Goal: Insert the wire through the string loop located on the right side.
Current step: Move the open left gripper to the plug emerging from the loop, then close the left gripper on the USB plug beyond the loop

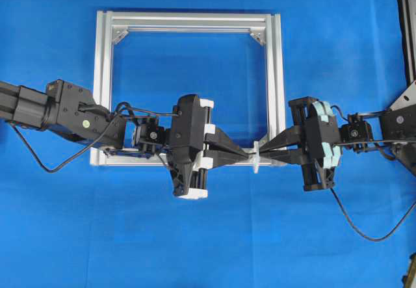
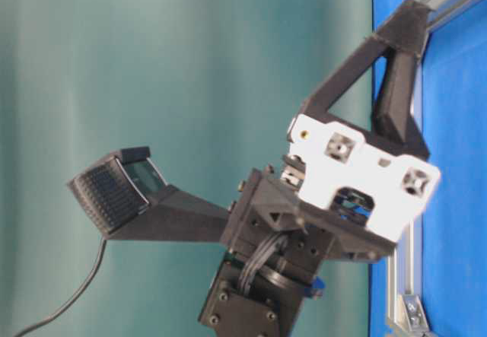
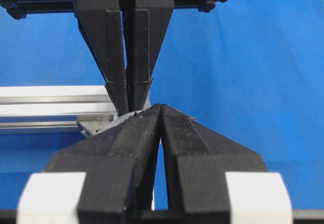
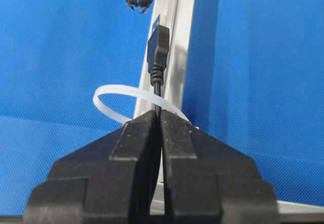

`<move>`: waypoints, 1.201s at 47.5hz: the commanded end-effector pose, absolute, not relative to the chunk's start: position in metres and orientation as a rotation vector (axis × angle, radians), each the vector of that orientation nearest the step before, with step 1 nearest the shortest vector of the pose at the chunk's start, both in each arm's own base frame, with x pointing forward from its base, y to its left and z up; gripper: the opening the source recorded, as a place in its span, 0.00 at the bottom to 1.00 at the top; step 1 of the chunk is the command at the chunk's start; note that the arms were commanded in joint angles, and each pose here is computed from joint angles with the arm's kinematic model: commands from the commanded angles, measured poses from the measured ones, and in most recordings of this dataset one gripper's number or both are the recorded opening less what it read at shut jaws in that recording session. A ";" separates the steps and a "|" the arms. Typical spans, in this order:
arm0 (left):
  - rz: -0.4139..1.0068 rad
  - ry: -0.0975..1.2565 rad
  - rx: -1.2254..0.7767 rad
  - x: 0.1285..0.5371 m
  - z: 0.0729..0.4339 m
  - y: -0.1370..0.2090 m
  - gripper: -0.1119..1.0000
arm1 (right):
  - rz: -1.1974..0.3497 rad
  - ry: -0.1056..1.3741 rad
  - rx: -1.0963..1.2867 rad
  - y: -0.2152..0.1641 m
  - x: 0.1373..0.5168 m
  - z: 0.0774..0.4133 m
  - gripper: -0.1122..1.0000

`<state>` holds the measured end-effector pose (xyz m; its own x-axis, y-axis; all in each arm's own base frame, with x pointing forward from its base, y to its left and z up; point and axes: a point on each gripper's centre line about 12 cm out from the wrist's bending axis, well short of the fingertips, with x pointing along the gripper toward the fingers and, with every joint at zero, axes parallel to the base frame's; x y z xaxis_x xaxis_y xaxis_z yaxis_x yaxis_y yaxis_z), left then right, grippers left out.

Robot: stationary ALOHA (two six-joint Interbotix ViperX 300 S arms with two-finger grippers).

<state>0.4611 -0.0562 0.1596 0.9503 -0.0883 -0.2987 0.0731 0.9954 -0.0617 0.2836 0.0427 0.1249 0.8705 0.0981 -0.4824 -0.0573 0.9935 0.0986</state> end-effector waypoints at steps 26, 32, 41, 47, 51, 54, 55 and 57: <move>-0.080 0.287 -0.066 0.465 0.171 -0.056 0.20 | 0.088 0.479 0.082 0.044 0.288 0.132 0.07; -0.081 0.291 -0.065 0.464 0.170 -0.056 0.52 | 0.088 0.479 0.082 0.044 0.288 0.132 0.07; -0.080 0.302 -0.062 0.464 0.165 -0.056 0.92 | 0.087 0.479 0.083 0.044 0.288 0.132 0.07; -0.078 0.337 -0.060 0.468 0.146 -0.056 0.88 | 0.086 0.483 0.083 0.044 0.288 0.131 0.07; -0.077 0.361 -0.058 0.469 0.134 -0.057 0.88 | 0.087 0.481 0.083 0.044 0.288 0.132 0.07; -0.072 0.374 -0.058 0.469 0.128 -0.054 0.88 | 0.087 0.481 0.083 0.044 0.288 0.132 0.07; -0.072 0.375 -0.058 0.469 0.128 -0.054 0.88 | 0.088 0.479 0.082 0.044 0.288 0.132 0.07; -0.070 0.381 -0.058 0.468 0.125 -0.054 0.88 | 0.086 0.480 0.084 0.044 0.288 0.132 0.07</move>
